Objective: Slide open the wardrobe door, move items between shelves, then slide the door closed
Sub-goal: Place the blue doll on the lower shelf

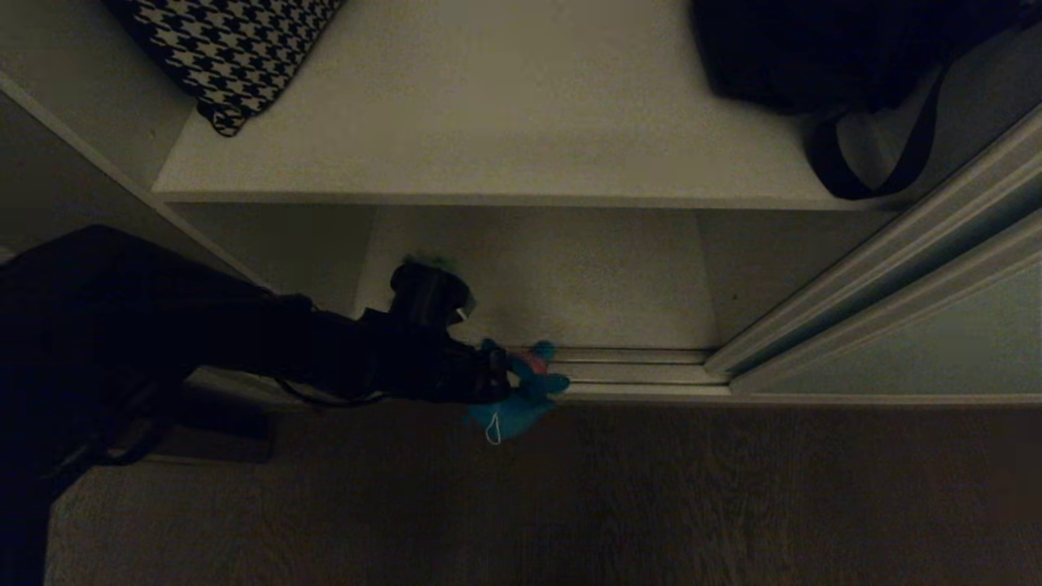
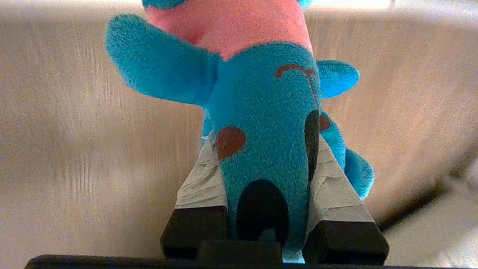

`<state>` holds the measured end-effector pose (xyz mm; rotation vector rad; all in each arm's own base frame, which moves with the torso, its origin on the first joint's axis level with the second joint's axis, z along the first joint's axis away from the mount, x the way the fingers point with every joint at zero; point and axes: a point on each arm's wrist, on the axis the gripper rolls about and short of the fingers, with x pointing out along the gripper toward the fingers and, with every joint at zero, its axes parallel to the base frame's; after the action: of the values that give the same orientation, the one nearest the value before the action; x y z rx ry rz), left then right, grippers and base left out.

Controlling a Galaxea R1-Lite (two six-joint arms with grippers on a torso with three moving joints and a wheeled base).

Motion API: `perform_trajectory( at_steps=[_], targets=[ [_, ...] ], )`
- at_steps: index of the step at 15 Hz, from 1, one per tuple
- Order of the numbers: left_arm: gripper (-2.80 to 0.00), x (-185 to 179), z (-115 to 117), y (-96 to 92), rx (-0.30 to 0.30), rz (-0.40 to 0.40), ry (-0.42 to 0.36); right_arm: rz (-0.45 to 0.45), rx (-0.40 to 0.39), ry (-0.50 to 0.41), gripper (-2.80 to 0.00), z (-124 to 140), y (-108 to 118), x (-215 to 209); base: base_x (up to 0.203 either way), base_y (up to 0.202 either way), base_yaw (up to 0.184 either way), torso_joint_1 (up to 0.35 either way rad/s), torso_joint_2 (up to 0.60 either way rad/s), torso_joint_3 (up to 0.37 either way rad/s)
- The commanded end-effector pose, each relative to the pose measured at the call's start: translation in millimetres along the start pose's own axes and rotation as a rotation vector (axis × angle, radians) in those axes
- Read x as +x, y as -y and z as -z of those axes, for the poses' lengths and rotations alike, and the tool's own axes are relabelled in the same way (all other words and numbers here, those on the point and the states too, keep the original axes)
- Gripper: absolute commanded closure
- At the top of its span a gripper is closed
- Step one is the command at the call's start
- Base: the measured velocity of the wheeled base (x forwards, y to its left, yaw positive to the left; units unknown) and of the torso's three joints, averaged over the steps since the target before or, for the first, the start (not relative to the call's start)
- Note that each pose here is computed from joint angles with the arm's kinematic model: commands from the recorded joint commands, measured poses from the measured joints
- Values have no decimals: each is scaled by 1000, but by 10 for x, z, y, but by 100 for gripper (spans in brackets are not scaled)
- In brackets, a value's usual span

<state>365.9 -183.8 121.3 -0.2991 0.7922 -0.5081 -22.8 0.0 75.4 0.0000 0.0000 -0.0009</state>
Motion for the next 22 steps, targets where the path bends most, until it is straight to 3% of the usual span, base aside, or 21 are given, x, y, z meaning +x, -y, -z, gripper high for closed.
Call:
perform_trajectory(
  at_steps=[1, 4, 6, 9, 14, 18, 22],
  targets=[
    [0, 270, 1, -81, 13, -3, 64, 0, 0, 0, 0, 0, 0, 0, 0, 0, 0, 0, 0, 0],
    [0, 665, -119, -201, 73, -67, 256, -1, 0, 1, 0, 0, 0, -1, 0, 0, 0, 0, 0, 0],
    [0, 783, -325, -347, 142, -116, 380, 0, 0, 1, 0, 0, 0, -1, 0, 0, 0, 0, 0, 0],
    [0, 881, -573, -446, 164, -122, 489, 0, 0, 1, 0, 0, 0, 0, 0, 0, 0, 0, 0, 0],
    [0, 1213, -509, -575, 265, -143, 524, -1, 0, 0, 0, 0, 0, 0, 0, 0, 0, 0, 0, 0],
    [0, 1544, -481, -691, 378, -173, 665, 0, 0, 2, 0, 0, 0, -1, 0, 0, 0, 0, 0, 0],
    [0, 1559, -480, -745, 401, -145, 673, 1, 0, 0, 0, -1, 0, 0, 0, 0, 0, 0, 0, 0]
  ],
)
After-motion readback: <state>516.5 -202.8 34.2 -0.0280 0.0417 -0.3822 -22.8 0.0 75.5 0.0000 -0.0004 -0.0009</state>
